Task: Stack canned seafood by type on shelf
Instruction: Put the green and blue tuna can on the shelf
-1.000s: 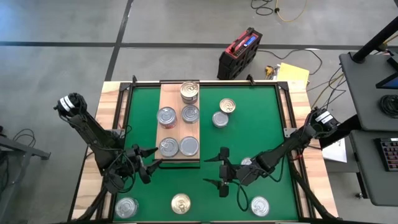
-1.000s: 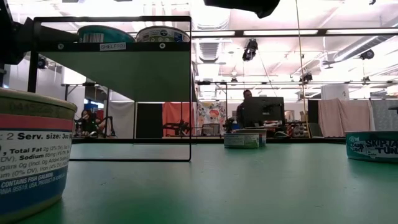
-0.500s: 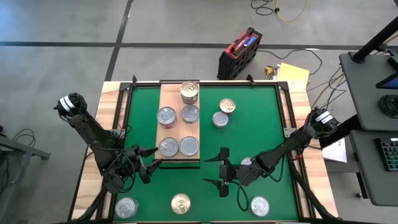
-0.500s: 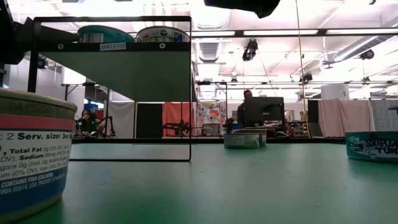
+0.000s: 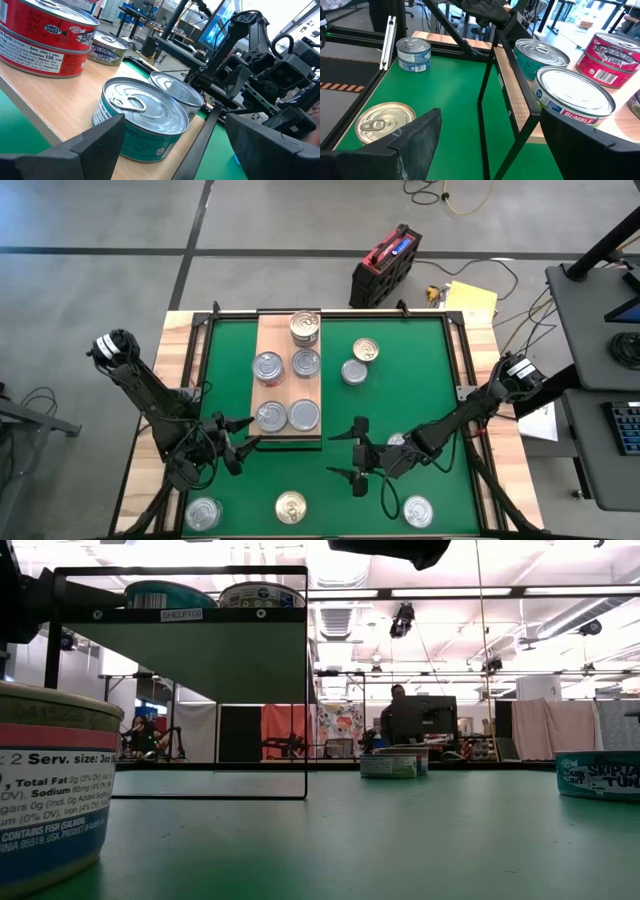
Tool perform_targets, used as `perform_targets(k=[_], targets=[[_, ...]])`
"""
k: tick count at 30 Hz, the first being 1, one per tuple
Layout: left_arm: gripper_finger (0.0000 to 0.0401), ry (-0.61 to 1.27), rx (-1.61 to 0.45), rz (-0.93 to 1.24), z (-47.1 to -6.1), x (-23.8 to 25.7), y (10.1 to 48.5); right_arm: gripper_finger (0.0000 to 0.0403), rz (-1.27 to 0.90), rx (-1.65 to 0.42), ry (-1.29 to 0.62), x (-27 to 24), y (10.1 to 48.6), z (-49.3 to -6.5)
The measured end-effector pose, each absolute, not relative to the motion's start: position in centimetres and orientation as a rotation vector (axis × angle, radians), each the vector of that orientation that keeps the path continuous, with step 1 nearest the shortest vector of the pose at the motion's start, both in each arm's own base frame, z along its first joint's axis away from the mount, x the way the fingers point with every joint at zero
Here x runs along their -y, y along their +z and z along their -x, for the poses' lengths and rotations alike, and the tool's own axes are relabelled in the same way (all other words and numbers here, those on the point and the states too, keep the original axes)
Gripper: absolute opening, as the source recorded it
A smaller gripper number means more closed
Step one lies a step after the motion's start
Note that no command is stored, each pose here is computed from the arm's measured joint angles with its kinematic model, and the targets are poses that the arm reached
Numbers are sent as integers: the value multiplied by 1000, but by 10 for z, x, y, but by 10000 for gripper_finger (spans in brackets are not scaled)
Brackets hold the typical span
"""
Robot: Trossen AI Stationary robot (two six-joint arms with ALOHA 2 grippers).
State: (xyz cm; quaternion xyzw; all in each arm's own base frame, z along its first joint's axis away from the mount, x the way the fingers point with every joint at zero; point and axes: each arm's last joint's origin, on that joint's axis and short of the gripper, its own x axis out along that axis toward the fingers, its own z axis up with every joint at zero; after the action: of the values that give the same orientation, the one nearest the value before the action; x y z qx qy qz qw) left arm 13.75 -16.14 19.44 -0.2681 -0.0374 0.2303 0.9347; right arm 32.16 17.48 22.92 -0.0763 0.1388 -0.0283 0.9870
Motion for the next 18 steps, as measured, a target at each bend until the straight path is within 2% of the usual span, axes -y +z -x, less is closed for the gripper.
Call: perform_targets(k=[18], targets=[[327, 465, 72, 552, -138, 162, 195, 329, 150, -279, -62, -173, 229, -322]])
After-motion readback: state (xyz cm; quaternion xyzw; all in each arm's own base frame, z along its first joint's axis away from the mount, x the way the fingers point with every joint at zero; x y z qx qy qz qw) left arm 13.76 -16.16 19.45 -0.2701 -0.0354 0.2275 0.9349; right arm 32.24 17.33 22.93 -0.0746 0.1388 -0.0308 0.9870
